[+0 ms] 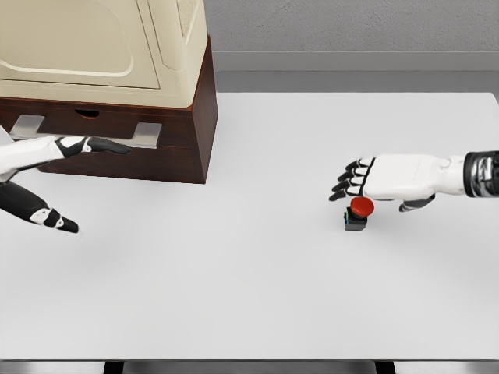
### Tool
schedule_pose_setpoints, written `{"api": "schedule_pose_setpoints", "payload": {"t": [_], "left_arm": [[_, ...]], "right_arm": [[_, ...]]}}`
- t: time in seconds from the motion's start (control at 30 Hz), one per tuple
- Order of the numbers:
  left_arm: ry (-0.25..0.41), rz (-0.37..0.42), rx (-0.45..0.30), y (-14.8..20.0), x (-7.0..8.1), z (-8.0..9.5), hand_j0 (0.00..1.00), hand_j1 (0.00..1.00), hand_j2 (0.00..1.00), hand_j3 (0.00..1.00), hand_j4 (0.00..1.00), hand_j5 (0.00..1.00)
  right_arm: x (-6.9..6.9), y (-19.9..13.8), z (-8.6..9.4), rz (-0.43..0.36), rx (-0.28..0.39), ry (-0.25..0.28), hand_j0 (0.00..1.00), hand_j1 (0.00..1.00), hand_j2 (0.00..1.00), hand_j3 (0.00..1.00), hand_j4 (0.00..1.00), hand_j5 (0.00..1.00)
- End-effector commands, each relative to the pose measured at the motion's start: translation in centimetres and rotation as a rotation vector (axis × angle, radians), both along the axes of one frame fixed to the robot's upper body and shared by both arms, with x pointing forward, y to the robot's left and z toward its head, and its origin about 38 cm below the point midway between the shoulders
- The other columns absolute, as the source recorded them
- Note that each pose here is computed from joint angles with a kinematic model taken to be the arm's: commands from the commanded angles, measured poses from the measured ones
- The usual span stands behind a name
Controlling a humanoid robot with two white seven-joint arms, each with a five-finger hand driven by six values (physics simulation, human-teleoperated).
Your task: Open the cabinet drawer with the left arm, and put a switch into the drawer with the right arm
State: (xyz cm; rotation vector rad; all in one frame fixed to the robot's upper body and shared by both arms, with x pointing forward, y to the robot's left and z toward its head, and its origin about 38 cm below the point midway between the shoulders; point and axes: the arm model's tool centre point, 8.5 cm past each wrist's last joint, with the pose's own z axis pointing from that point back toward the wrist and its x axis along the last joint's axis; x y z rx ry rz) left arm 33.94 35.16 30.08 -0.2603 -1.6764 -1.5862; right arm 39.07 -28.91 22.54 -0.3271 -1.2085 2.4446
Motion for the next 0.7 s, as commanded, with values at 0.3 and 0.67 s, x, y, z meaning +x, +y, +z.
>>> {"api": "schedule_pose_setpoints", "payload": {"t": [0.3,0.67], "left_arm": [[0.215,0.238,0.081,1.6,1.9,-0.8,1.00,1.00,1.00,1.00,1.00,1.00],[0.206,0.285,0.131,2.3,2.5,-0.9,1.00,1.00,1.00,1.00,1.00,1.00]], "right_arm": [[-0.3,0.4,-0.6,0.015,-0.010,0.012,1.00,1.00,1.00,1.00,1.00,1.00],[-0.2,0.3,-1.1,0.011,-0.028,0.013,1.00,1.00,1.00,1.00,1.00,1.00]]}}
